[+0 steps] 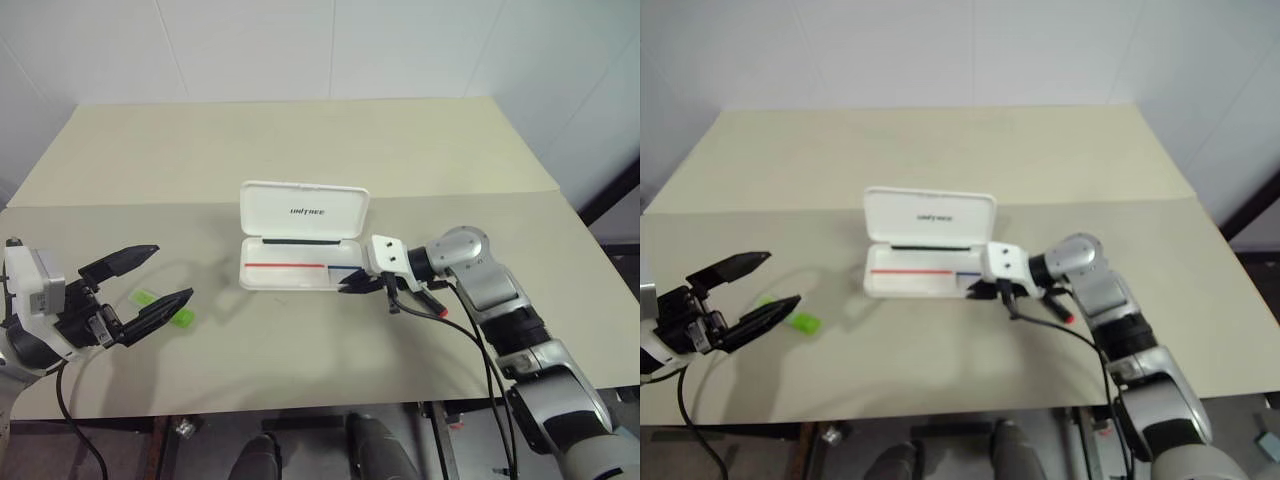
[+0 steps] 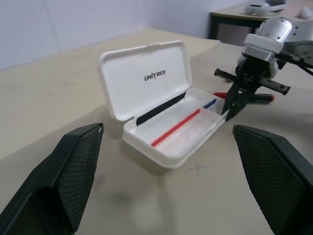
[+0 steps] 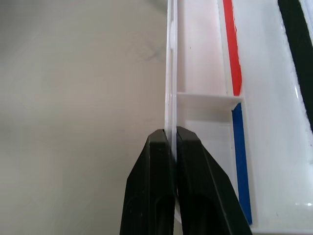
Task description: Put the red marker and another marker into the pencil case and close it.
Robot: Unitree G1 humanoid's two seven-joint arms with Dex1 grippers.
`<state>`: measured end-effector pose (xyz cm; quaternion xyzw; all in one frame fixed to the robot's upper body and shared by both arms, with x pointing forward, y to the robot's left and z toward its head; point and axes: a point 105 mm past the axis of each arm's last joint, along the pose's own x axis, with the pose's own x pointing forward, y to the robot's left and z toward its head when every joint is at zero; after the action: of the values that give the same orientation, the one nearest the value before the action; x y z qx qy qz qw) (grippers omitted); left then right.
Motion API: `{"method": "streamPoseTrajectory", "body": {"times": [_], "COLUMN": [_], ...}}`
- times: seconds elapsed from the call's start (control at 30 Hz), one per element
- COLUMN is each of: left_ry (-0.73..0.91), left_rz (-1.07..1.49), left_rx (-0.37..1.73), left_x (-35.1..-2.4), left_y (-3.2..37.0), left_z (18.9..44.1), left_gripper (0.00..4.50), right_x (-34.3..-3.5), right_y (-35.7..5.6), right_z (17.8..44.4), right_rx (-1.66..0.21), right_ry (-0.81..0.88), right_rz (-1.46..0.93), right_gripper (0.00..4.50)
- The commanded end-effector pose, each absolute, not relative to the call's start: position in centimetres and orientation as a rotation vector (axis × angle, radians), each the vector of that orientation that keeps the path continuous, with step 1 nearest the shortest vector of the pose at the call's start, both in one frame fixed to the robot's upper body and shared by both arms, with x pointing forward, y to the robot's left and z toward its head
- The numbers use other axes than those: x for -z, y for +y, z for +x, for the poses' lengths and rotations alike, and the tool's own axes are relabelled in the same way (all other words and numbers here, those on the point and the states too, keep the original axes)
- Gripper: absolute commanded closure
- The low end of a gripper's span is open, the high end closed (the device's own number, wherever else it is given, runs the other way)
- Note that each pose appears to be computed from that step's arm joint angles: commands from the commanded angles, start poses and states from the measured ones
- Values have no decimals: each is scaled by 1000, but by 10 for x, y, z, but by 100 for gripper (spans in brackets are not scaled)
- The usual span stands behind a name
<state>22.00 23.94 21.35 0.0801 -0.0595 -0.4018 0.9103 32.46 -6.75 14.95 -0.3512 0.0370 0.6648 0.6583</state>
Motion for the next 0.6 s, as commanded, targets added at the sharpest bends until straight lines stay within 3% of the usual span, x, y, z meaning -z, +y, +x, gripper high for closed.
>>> {"method": "streamPoseTrajectory", "body": {"times": [0.03, 0.33, 0.6], "left_ry": [-110, -89, -91], "left_rz": [193, 206, 214], "left_rx": [879, 910, 921], "left_x": [-212, -207, -209], "left_y": [241, 242, 240], "left_z": [216, 221, 221], "left_gripper": [0, 0, 0], "right_x": [-154, -132, -117], "right_y": [-62, -50, -56], "right_z": [315, 295, 307], "right_rx": [-1501, -1517, -1468], "right_ry": [56, 95, 146], "right_rz": [-836, -884, -951], "right_gripper": [394, 394, 394]}}
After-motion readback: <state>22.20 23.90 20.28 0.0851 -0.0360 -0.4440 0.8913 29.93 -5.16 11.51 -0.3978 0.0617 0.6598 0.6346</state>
